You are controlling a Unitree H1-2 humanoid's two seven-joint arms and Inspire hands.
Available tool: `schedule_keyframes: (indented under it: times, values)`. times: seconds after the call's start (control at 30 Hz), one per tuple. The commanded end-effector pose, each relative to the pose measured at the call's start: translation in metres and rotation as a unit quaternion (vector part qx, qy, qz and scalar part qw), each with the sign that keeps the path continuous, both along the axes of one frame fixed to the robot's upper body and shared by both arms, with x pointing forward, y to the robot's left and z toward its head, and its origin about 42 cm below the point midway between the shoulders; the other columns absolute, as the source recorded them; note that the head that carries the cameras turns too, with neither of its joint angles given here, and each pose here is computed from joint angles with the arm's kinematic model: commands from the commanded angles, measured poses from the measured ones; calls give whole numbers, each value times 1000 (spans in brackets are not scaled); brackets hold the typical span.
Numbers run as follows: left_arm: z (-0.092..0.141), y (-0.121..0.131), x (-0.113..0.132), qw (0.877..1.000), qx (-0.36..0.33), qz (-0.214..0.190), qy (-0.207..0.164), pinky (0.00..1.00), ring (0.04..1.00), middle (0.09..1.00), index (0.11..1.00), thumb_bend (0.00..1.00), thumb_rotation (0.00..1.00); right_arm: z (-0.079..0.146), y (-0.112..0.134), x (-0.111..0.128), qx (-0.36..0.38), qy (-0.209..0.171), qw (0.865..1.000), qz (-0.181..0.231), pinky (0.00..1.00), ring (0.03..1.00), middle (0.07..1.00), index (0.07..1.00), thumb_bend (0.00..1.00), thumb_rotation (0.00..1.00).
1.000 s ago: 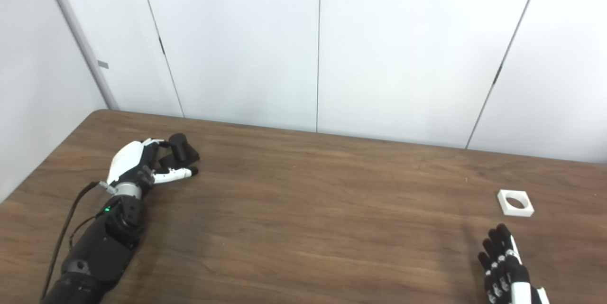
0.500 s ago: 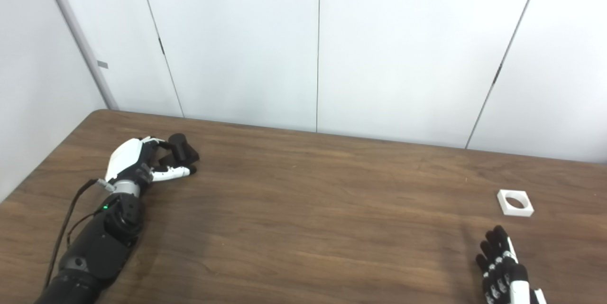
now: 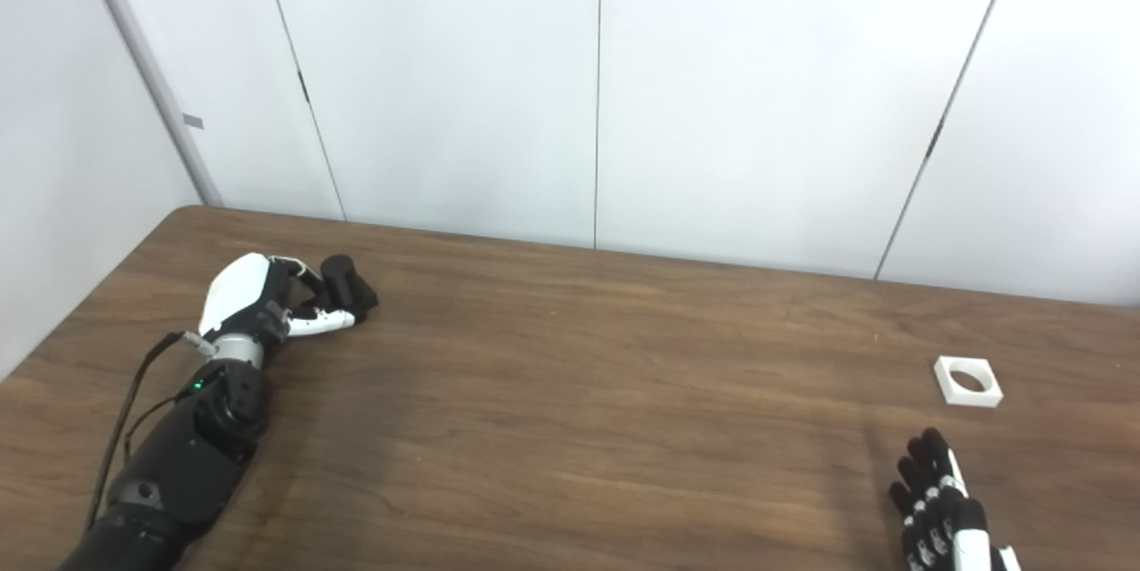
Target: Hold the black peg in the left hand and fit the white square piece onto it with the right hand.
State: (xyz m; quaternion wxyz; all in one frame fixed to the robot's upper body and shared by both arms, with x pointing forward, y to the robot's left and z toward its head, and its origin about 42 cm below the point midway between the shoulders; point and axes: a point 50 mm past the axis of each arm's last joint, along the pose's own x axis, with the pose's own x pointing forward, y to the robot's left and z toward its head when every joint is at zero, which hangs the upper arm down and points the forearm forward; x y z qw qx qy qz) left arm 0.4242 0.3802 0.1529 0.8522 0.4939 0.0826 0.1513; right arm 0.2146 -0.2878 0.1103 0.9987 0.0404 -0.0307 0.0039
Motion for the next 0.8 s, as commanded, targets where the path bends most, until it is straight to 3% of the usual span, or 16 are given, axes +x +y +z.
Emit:
schedule_keyframes:
  times: [0.0,0.5,0.77]
  values:
    - [18,10,6,999,25,-2,-27,998,868,746,483,525,57,-22,3,-22,14,46,999,-11,1000,1000,1000,1000,546,1000]
    - [22,1,1,999,26,-31,-30,903,848,735,484,524,55,-20,6,-21,9,42,999,-15,1000,1000,1000,1000,541,1000]
    - [28,-18,-15,996,17,-80,-33,890,857,735,484,524,54,-20,7,-20,16,38,999,-16,1000,1000,1000,1000,539,994]
